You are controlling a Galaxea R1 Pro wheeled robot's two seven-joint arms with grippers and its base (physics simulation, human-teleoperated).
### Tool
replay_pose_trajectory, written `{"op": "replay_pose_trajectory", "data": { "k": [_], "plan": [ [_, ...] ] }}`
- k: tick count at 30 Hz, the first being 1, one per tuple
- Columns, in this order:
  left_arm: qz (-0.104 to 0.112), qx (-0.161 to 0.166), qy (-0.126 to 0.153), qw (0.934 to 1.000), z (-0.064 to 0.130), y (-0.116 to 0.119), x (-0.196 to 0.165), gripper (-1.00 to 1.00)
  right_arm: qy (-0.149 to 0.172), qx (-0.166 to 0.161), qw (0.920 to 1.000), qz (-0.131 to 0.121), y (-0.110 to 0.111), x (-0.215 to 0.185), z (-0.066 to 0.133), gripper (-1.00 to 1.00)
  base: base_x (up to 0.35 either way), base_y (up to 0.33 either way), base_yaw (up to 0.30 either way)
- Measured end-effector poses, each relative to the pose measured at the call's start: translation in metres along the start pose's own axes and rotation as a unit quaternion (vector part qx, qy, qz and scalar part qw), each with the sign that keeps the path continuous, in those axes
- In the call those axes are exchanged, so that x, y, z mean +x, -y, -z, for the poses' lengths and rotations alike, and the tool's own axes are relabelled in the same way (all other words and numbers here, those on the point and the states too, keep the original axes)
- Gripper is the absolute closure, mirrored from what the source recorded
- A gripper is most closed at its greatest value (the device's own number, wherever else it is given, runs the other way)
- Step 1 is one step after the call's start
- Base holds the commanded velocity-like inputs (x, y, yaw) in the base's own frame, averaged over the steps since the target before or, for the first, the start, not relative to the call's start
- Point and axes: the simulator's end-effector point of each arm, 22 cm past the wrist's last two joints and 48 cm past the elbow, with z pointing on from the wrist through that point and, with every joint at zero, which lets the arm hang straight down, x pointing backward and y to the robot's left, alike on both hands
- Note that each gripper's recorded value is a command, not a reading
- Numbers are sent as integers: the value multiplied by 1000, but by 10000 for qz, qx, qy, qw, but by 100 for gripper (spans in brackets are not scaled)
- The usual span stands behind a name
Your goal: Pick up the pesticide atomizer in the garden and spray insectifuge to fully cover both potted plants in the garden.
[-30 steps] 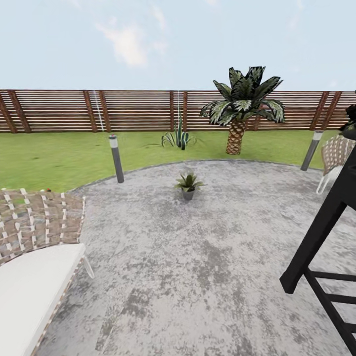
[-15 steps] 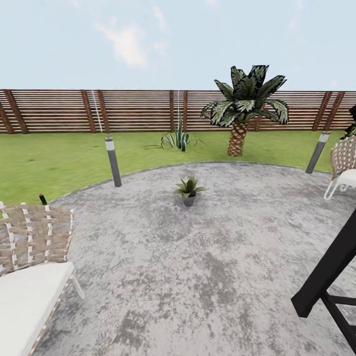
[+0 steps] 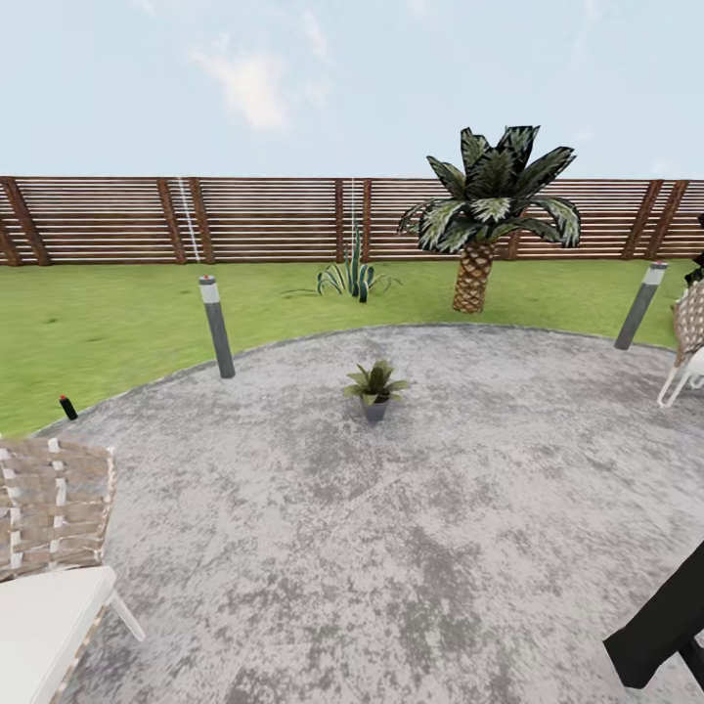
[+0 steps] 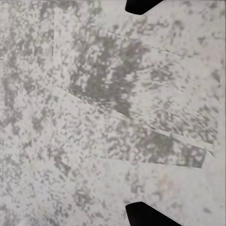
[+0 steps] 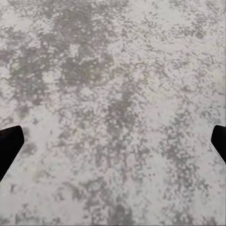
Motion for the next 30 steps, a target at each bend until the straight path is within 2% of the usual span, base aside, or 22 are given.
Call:
{"op": "replay_pose_trajectory", "data": {
  "k": [30],
  "plan": [
    [0,0,2,10000,0,0,0,-100,-1,-4,10000,-5,-1,0,0,-100,340,0,0]
  ]
}}
